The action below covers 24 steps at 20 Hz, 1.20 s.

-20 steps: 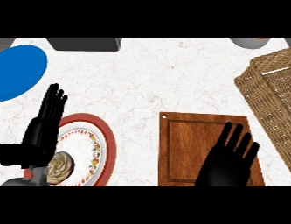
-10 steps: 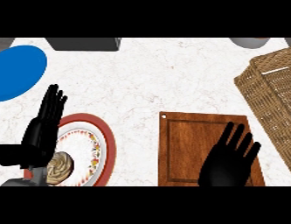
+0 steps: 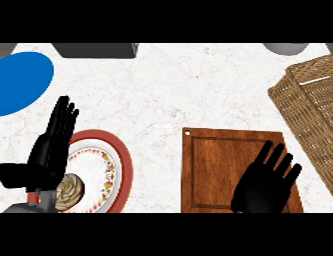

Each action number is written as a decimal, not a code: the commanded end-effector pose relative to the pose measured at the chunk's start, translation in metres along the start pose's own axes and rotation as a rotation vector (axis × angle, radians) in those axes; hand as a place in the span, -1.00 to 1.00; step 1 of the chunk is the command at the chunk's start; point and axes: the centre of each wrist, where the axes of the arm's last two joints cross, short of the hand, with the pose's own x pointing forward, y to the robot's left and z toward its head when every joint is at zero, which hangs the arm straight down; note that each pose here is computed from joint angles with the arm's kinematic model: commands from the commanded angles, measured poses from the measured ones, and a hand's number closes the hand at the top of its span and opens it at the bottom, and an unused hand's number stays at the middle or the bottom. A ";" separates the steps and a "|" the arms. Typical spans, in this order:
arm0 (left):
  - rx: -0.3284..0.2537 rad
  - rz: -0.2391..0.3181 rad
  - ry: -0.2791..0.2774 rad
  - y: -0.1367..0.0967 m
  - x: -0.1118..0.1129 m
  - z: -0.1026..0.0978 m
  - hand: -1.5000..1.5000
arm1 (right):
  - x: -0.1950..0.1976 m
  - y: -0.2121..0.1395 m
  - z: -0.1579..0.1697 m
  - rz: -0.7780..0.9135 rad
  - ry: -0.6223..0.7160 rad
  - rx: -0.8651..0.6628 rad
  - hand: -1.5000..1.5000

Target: Pick the sweet potato from the cutting board and place it in the basket

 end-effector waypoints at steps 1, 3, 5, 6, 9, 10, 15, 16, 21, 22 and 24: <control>0.002 0.004 0.000 -0.001 0.003 -0.002 0.00 | 0.008 0.012 0.005 0.029 0.217 0.039 -1.00; -0.006 0.019 -0.003 -0.010 0.007 0.006 0.00 | 0.004 0.008 0.005 0.029 0.231 0.037 -1.00; -0.001 -0.003 0.009 0.003 0.002 -0.005 0.00 | 0.008 0.013 0.009 0.030 0.205 0.050 -1.00; -0.001 -0.006 -0.014 0.003 0.005 0.001 0.00 | 0.002 0.026 0.009 0.033 0.230 0.068 -1.00; -0.006 -0.001 -0.001 -0.007 0.002 -0.006 0.00 | 0.008 0.009 0.007 0.026 0.204 0.056 -1.00; -0.004 0.004 0.003 0.001 -0.001 0.005 0.00 | -0.002 0.016 0.015 0.029 0.217 0.060 -1.00; 0.017 0.001 -0.020 0.000 0.010 -0.010 0.00 | 0.007 0.017 0.005 0.004 0.221 0.055 -1.00; 0.006 -0.002 -0.007 -0.003 0.002 -0.003 0.00 | -0.001 0.024 0.009 0.010 0.238 0.063 -1.00; 0.013 0.004 -0.014 -0.002 -0.001 0.011 0.00 | -0.002 0.039 -0.003 0.004 0.259 0.050 -1.00; -0.003 0.009 -0.019 0.006 0.008 -0.003 0.00 | 0.002 0.028 -0.013 0.001 0.241 0.059 -1.00; -0.007 -0.009 0.009 0.007 -0.005 0.007 0.00 | 0.003 0.020 0.002 0.026 0.224 0.085 1.00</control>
